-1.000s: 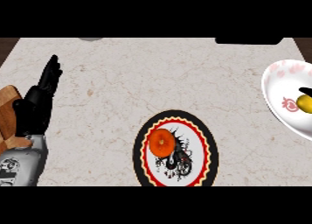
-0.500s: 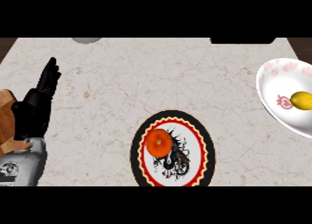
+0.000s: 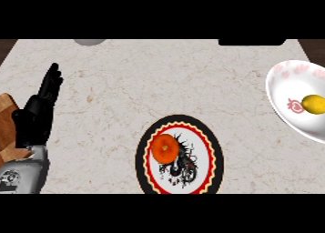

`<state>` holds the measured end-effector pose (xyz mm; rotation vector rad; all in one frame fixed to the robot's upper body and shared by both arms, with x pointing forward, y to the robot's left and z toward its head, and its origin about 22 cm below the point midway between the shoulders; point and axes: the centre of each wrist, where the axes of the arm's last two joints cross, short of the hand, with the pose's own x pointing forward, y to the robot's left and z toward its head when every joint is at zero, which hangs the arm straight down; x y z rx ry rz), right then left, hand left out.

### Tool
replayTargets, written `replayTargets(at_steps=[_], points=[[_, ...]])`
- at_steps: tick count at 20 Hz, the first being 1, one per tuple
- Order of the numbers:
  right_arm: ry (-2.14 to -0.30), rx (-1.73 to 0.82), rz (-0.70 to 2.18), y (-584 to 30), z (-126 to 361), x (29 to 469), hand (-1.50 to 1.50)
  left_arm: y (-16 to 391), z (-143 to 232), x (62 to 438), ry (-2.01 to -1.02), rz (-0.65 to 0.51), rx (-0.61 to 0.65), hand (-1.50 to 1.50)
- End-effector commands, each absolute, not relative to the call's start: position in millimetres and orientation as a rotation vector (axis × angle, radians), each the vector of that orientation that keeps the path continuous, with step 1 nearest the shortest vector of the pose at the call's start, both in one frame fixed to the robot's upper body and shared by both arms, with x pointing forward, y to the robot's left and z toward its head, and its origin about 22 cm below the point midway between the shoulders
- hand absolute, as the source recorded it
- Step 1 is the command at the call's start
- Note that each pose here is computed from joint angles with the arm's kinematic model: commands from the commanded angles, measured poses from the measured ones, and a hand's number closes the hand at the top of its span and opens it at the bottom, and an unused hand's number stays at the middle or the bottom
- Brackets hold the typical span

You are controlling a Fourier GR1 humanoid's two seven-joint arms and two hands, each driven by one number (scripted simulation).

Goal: Pick the lemon from the plate and place it in the bowl

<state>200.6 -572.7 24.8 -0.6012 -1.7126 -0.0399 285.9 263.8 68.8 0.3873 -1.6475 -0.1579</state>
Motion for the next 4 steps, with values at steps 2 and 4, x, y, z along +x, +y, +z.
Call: replayTargets(at_steps=[2,4], points=[[-1.782,-0.528,-0.033,-574,17,182,-1.50,268,72,270,-1.638,-0.174,0.405,0.00],[-1.782,-0.511,-0.015,-581,23,174,-1.50,260,67,278,-1.639,-0.161,0.397,0.00]])
